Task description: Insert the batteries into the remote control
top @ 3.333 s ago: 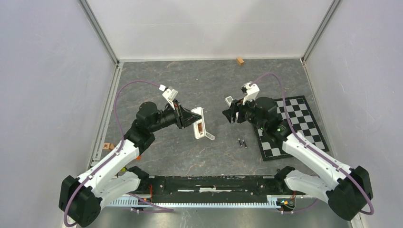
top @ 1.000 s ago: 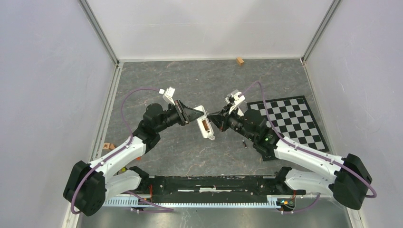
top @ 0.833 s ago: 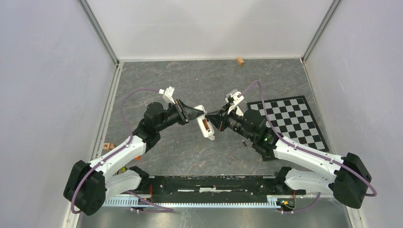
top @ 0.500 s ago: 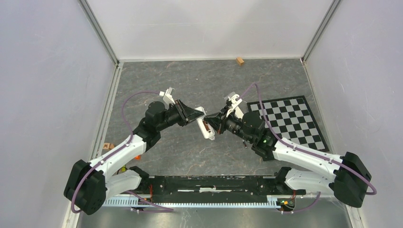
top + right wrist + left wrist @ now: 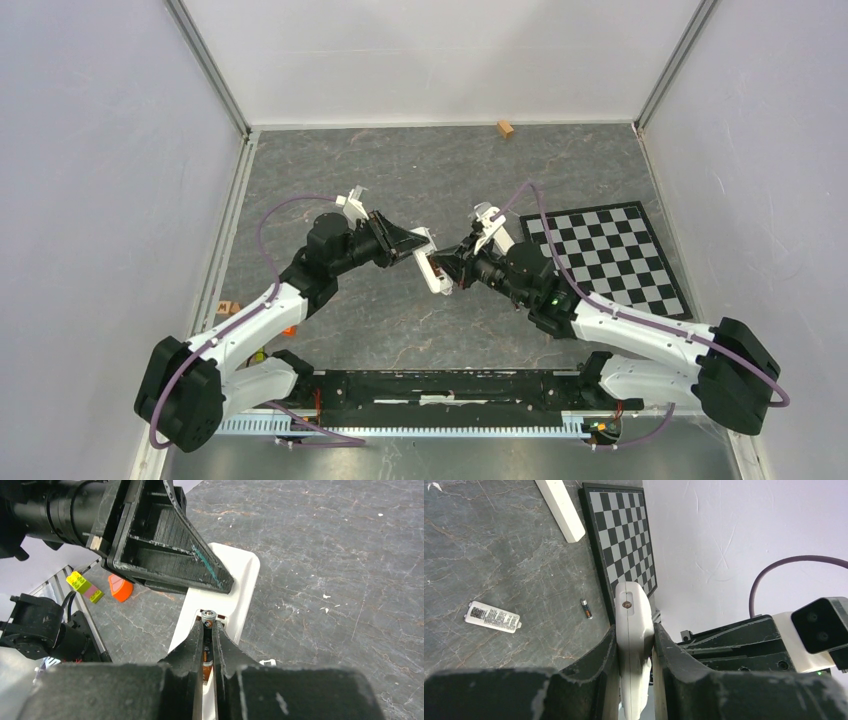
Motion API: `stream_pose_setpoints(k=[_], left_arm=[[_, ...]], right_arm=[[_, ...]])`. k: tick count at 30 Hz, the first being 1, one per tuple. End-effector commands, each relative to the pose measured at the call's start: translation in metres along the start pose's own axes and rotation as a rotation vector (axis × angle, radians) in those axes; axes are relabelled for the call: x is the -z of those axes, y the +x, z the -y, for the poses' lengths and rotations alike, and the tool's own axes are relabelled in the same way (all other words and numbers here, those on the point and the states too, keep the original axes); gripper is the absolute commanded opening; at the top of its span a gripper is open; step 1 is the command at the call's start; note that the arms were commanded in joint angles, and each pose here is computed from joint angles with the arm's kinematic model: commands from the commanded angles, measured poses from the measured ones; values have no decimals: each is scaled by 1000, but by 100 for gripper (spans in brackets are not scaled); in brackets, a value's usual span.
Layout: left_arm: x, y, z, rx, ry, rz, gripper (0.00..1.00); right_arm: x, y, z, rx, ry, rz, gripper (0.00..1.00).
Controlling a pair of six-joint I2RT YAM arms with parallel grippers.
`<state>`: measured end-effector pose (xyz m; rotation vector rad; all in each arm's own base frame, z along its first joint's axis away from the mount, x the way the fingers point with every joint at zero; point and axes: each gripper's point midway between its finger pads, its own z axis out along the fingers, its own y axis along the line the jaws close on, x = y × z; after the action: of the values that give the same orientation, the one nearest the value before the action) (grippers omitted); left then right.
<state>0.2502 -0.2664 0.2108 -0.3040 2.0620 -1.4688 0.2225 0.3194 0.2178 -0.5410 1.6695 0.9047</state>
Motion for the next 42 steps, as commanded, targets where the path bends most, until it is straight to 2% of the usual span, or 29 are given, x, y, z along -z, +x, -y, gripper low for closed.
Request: stream_pose_setpoints(k=[1, 4, 8, 15, 25, 30, 35, 42], left_arm=[[0, -14, 27, 30, 60, 33, 2], [1, -15, 29, 29, 63, 33, 2], [1, -15, 28, 13, 54, 29, 2], [2, -16, 21, -19, 27, 33, 2], [-2, -22, 15, -144, 32, 38, 2], [-2, -29, 26, -170, 92, 65, 2], [-3, -40, 42, -180, 153, 120, 2], [2, -64, 61, -185, 179, 223, 2]], right_arm=[[0, 2, -3, 19, -23, 11, 11], [2, 8, -1, 23, -20, -6, 15], [7, 16, -5, 11, -46, -34, 26], [13, -5, -8, -18, -29, -7, 43], [23, -40, -16, -141, -9, 50, 81], [30, -44, -7, -305, 44, 79, 98], [28, -46, 27, -571, 181, 81, 98], [14, -65, 34, -831, 176, 101, 98]])
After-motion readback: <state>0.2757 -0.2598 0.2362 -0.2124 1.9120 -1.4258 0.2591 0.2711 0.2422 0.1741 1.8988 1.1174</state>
